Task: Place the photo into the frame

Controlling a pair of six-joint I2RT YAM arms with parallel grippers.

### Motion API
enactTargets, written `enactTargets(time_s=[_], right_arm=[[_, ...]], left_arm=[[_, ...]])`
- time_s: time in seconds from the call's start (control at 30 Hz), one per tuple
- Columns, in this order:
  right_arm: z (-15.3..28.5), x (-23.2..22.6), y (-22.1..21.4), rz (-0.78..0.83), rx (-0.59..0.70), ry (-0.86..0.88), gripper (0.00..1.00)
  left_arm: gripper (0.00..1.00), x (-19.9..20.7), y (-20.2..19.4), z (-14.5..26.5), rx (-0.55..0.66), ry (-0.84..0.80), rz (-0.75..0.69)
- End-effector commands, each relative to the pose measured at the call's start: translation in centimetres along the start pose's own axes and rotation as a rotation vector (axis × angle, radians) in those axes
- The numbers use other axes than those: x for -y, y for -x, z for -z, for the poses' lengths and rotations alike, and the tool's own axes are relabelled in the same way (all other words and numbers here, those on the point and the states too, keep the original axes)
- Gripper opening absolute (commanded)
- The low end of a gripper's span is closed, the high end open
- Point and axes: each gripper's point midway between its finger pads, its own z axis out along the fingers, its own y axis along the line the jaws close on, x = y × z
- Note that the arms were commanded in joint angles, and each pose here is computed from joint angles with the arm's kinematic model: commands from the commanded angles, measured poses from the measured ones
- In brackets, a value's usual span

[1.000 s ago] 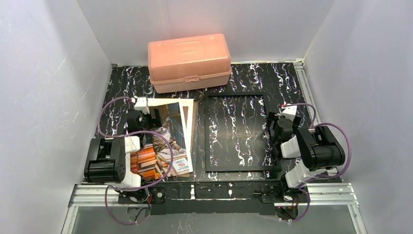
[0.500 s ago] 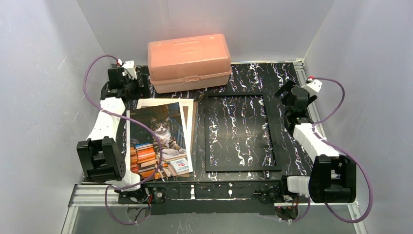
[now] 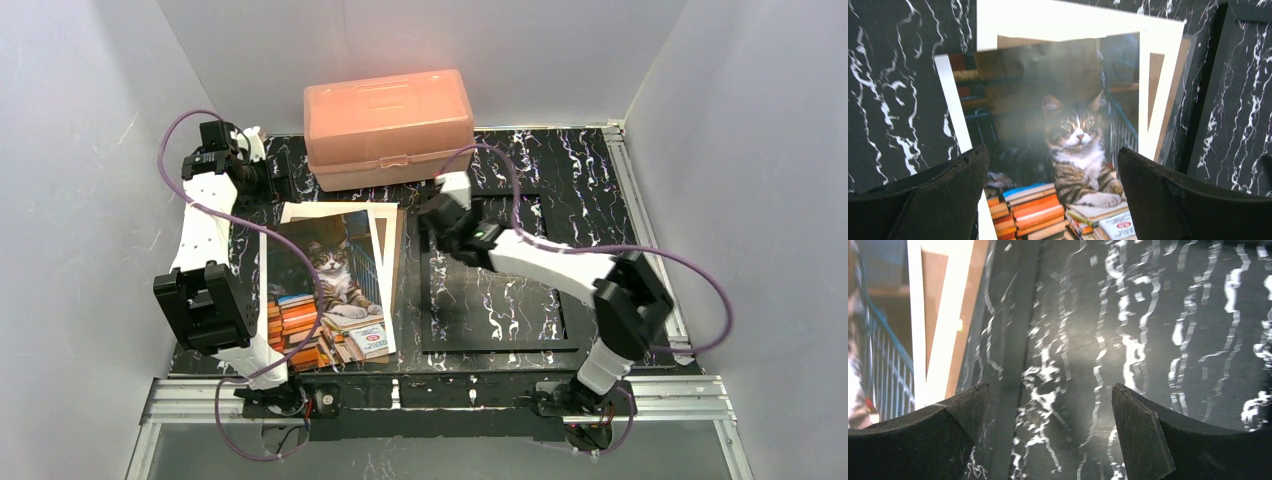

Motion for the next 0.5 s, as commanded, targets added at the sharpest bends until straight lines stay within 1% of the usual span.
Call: enactTargets(time_s=[0.0,0.07,0.17,0.33,0.47], right_arm=[[0.1,-2.5,-4.3,0.180,-0.101,-0.131,0.99],[-0.6,-4.2,-5.7,0.220,-0.126,-0.117,0.99],[-1.3,-5.8,-6.8,0.215,-0.144,-0.074,0.99],[-2.7,-6.5,-8.6,0.234,-0.193,-0.063,0.98],[-3.7,-6.8,-10.8,0.251,-0.244,-0.050,0.93]], left_arm=[[0.98,0.7,-2.2,1.3,-0.091,-0.025,0.021],[0.98,0.6,-2.5,1.5,-0.103,-0.019,0.015],[0.98,0.7,-3.0,1.8,-0.116,-0.025,0.012],[0.98,1.5,-3.3,2.3,-0.128,-0.059,0.016],[0.98,1.9,-3.4,2.4,-0.135,-0.081,0.023]])
